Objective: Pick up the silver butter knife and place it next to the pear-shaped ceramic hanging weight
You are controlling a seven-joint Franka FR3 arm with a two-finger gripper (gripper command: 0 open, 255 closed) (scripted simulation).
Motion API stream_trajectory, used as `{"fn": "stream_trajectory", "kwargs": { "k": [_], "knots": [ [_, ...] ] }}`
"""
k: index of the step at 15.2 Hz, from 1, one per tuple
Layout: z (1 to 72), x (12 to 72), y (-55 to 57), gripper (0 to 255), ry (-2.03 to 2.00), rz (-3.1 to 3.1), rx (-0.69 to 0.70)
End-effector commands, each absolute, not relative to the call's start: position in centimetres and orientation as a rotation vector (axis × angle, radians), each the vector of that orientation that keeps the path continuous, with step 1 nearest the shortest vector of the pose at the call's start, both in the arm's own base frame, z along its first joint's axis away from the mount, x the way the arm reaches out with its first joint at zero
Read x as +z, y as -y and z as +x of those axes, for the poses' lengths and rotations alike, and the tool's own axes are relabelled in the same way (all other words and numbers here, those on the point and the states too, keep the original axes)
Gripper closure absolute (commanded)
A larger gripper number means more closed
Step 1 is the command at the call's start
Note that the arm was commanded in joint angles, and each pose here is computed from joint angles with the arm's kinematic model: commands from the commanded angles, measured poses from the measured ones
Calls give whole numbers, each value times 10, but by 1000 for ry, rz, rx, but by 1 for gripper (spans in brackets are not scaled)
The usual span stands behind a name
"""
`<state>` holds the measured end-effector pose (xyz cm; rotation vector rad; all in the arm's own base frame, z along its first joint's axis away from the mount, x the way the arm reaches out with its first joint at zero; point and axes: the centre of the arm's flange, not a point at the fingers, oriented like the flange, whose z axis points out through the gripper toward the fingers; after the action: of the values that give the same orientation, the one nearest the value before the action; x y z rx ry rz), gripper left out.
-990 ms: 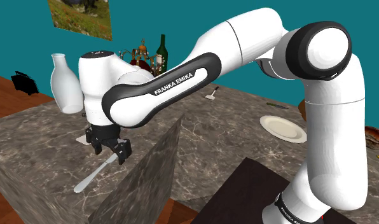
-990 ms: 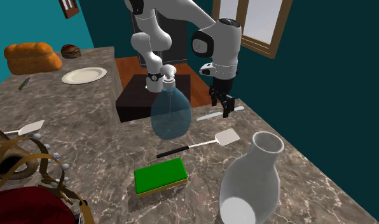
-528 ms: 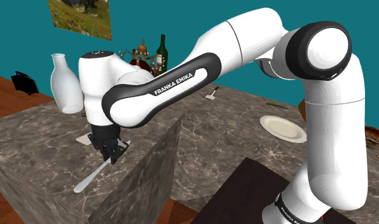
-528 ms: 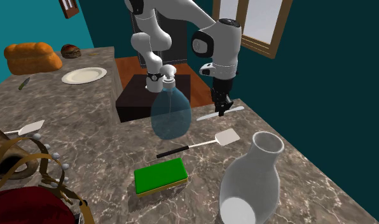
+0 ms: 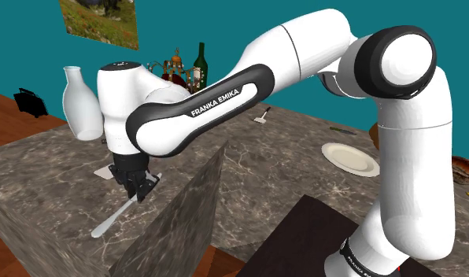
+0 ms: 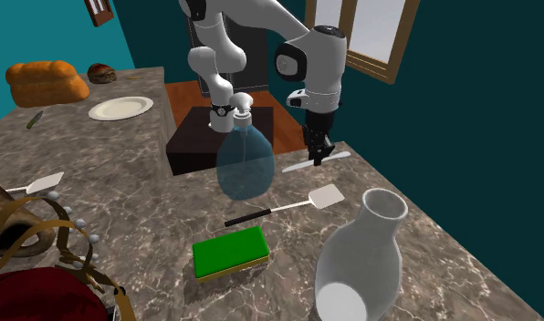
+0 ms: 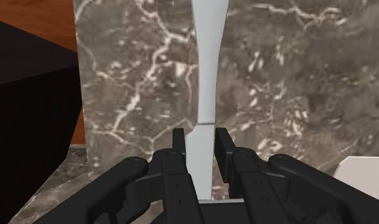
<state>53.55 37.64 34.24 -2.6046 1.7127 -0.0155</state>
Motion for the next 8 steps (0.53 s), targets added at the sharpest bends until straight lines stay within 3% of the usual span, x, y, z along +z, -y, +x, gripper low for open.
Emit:
{"fn": "stream_trajectory", "kwargs": {
  "k": [1,8],
  "knots": [
    [536,351,-377,255,-1713,-2605,-16],
    [536,387,-377,255,-1713,-2605,-16]
  ]
}}
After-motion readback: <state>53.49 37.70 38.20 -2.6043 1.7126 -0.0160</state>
